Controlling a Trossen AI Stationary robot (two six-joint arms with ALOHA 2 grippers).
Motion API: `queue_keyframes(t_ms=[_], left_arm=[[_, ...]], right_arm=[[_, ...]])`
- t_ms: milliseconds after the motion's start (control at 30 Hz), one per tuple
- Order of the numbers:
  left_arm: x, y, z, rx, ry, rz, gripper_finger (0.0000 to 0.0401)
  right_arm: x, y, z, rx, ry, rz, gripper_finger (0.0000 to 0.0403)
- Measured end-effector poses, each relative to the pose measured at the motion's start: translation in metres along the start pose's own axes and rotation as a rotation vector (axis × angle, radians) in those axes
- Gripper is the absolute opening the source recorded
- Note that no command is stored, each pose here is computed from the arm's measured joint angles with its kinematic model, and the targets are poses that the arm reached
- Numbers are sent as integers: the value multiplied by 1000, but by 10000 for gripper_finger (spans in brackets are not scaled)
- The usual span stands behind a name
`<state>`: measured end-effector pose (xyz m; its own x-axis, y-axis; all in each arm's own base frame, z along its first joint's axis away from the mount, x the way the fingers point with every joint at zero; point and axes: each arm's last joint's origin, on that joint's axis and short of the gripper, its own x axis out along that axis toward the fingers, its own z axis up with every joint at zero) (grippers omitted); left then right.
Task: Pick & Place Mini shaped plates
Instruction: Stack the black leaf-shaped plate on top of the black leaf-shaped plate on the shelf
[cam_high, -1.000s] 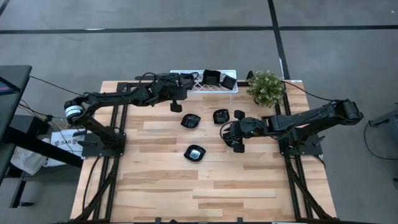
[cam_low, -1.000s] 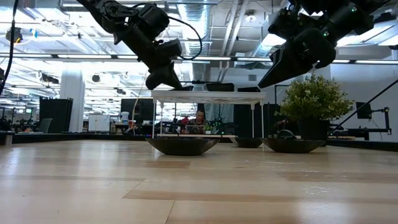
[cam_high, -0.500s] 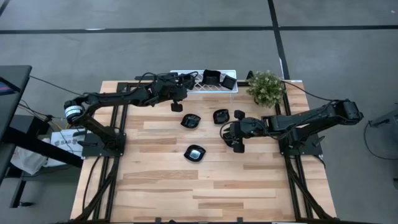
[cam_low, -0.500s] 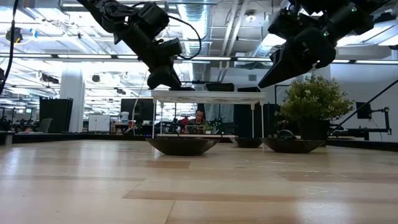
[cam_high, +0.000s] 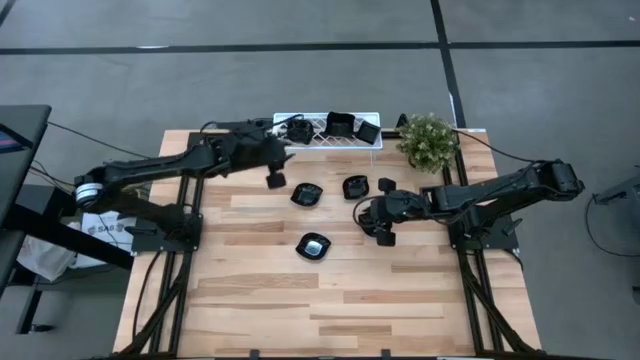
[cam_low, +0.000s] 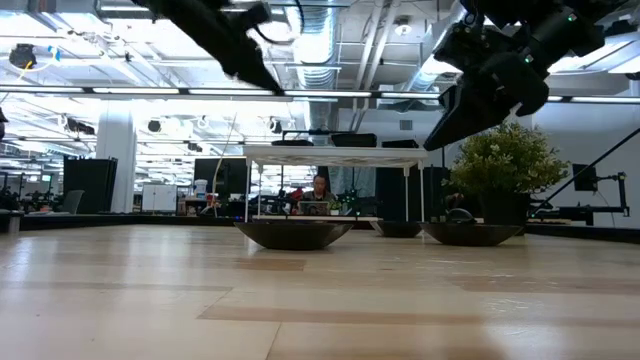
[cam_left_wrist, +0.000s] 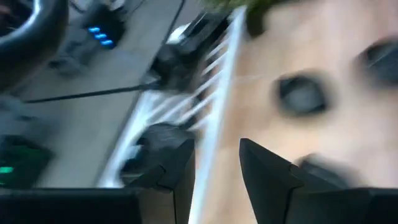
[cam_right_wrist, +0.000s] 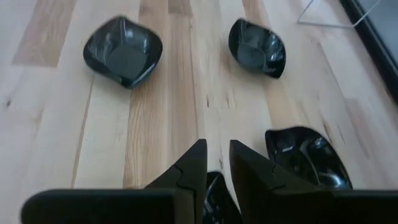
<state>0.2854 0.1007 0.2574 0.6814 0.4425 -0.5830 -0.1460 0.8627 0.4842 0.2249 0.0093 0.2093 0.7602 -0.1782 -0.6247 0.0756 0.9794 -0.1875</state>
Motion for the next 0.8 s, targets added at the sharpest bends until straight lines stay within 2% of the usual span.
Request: queue_keyframes(t_ms=[167,233,333,467,600,800], left_arm=[[-29,-34,-13,-283,-101,-250,127],[-37,-52,-24,-298,-125,-323,127],[-46,-76,-43,-252,-147,-384,127],[-55,-91,-61,-189,-229,-398,127],[-61,-86,-59,-174,-388,-345,127],[-66,-82,-56,-186,-451,-322,127]], right_arm=[[2,1,-2,37,26,6,64],[6,2,-4,56,40,3,64],[14,1,-8,64,78,-9,64],[30,-1,-10,82,89,-29,64],[47,-4,-6,98,31,-49,64],[53,-10,24,18,-66,-72,64]])
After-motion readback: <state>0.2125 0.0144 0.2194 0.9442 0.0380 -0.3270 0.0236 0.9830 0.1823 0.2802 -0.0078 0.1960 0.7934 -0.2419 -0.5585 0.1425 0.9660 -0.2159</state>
